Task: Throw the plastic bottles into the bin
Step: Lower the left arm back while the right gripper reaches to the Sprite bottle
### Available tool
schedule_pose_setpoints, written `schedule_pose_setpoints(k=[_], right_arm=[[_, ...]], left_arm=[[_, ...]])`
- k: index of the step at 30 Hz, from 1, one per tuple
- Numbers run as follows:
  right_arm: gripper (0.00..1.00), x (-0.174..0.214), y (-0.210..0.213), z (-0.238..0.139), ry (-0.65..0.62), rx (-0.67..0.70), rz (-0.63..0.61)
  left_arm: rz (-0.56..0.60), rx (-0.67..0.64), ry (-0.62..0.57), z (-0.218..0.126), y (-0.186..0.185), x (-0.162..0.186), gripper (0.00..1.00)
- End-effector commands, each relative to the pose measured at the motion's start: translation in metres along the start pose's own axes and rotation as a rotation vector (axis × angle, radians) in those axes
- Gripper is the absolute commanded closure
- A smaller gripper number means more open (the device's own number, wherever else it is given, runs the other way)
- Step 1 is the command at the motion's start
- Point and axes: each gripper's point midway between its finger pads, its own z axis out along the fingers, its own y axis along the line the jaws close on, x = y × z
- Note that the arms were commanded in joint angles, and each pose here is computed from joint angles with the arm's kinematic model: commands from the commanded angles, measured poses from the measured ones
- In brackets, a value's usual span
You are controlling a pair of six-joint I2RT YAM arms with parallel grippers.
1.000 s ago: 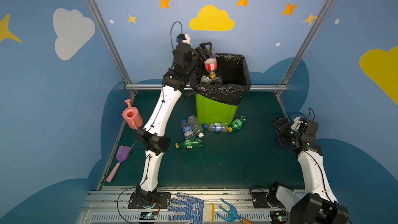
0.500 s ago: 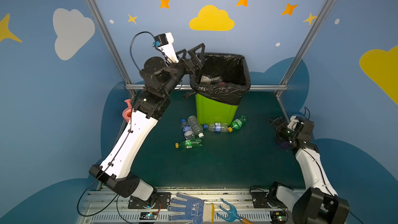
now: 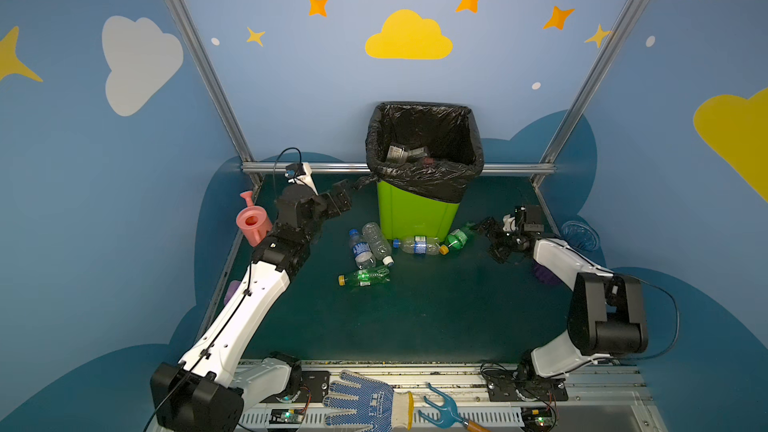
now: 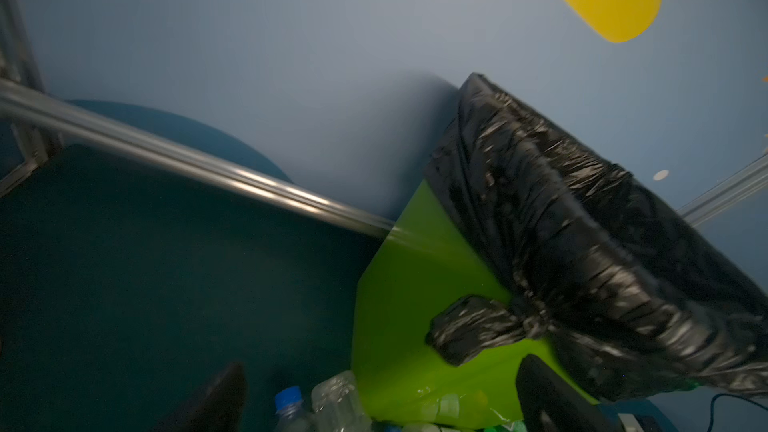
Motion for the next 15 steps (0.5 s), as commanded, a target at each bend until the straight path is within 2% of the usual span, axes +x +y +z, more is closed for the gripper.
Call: schedule_pose_setpoints(k=[1, 7, 15], right_arm=[[0.05, -0.002, 0.001, 0.015, 0.016, 0.044, 0.012], [0.08, 0.003, -0.003, 0.041, 0.077, 0.12, 0.008], [0.1, 0.004, -0.011, 0.064, 0.123, 0.221, -0.027]], left_arm=[[-0.035, -0.083, 0.011, -0.013, 0.03, 0.014, 0.0], [-0.048, -0.228, 0.153, -0.01, 0.083, 0.077, 0.0], [-0.059, -0.287, 0.209, -0.006, 0.102, 0.103, 0.0]])
